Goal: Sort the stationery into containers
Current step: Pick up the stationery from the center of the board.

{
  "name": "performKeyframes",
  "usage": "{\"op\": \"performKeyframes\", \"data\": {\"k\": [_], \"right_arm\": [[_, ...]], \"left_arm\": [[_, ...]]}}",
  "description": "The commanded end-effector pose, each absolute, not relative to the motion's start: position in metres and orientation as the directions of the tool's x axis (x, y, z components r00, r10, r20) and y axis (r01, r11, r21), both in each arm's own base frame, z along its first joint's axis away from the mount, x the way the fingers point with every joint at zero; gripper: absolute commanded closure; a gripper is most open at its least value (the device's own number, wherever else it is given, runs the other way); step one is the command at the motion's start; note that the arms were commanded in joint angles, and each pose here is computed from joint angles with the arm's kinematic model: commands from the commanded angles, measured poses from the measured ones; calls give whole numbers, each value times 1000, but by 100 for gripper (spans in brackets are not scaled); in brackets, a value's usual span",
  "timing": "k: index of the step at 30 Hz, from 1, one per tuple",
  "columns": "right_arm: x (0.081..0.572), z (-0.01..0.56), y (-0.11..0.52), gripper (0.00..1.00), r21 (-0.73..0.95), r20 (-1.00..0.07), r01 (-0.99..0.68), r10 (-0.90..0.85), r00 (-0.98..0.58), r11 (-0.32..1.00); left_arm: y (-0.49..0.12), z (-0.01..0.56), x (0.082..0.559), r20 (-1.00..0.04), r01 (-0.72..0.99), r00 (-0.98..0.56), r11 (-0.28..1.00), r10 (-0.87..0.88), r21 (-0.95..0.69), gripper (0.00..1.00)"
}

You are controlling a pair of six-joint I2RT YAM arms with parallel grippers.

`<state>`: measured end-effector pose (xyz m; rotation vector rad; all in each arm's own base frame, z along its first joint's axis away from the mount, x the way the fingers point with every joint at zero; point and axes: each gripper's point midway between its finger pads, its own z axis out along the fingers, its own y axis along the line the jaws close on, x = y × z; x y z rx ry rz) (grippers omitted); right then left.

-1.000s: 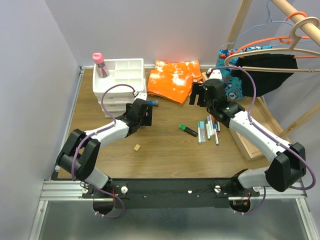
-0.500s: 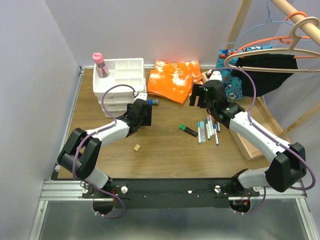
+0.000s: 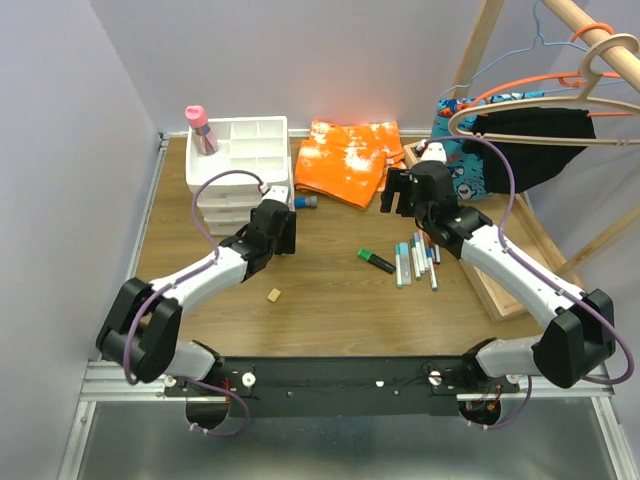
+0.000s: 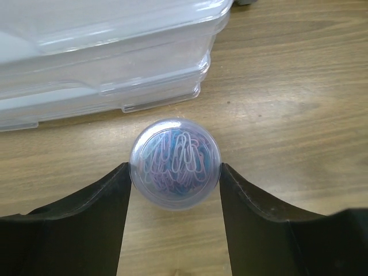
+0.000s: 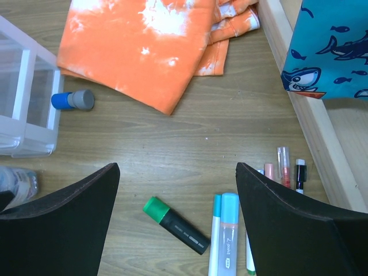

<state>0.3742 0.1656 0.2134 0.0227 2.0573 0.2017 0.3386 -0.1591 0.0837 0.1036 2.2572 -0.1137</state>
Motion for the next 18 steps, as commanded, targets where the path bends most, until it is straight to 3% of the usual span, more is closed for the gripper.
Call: {"op": "performKeyframes", "data": {"k": [1,9,18], "right_arm": [[372,224,159,11,153,-882,-63,108,-459,986],[382,219,167,12,117,-871,-88,60,-488,989],[397,221,179,13,120,-879,-120,49,-475,986]], "left_arm": [[-161,129,320,-805,197,-591,977,51,-83,47],[-153,184,280,-831,355,-539,932,139,-74,47],[-137,282,264,-921,472,-325,881,213,38,47]]}}
